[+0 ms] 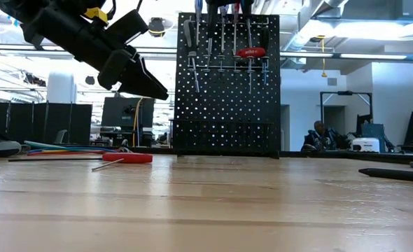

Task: Hang tools onto peg board
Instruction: Hang the black screwdriver on the black peg board

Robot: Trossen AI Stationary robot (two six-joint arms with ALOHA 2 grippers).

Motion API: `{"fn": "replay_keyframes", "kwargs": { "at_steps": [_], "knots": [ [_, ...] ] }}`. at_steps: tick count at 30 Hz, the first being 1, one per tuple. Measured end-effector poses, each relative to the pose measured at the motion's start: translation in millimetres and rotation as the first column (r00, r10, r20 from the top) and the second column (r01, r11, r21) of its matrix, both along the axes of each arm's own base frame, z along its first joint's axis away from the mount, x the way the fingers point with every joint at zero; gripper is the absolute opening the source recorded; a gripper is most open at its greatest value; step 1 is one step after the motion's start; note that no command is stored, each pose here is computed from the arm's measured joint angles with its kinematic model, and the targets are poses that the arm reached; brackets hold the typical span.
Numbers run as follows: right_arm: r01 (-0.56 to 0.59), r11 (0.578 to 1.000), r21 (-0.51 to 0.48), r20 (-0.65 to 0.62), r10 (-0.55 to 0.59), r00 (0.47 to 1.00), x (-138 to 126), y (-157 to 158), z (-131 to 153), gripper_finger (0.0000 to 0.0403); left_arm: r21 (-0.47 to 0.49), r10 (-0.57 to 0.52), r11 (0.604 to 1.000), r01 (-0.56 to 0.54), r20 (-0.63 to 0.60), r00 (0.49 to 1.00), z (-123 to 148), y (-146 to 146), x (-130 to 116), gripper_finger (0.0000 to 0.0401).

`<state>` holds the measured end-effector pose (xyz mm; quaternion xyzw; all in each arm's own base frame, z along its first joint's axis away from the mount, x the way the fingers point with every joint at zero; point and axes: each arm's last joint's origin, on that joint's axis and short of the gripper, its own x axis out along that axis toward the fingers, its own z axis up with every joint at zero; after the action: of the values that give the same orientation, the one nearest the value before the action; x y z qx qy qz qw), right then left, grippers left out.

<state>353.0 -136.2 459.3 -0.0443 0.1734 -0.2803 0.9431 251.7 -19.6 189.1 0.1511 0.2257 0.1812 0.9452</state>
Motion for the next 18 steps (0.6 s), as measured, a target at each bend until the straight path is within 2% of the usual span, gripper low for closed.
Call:
{"fn": "replay_keyframes", "kwargs": {
  "at_steps": [2, 8, 14, 18],
  "knots": [
    [0.000, 1.000, 0.000, -0.001, 0.000, 1.000, -0.1, 0.0, 0.0, 0.0111, 0.000, 0.000, 1.000, 0.000, 0.000, 1.000, 0.0, 0.0, 0.0, 0.0256],
    [-0.003, 1.000, 0.006, -0.024, 0.003, 1.000, 9.6, -0.7, -9.3, 0.0156, 0.000, 0.000, 1.000, 0.000, 0.000, 1.000, 0.0, -0.1, 0.0, 0.0256],
    [-0.018, 1.000, -0.018, -0.106, 0.016, 0.994, 26.1, -6.4, -29.3, 0.0151, 0.000, 0.000, 1.000, 0.000, 0.000, 1.000, 0.0, -0.1, 0.0, 0.0256],
    [-0.027, 0.999, -0.037, -0.114, 0.023, 0.993, 27.3, -5.2, -29.4, 0.0144, 0.001, 0.000, 1.000, 0.000, -0.002, 1.000, -0.2, -0.1, 0.0, 0.0256]
  ]
}}
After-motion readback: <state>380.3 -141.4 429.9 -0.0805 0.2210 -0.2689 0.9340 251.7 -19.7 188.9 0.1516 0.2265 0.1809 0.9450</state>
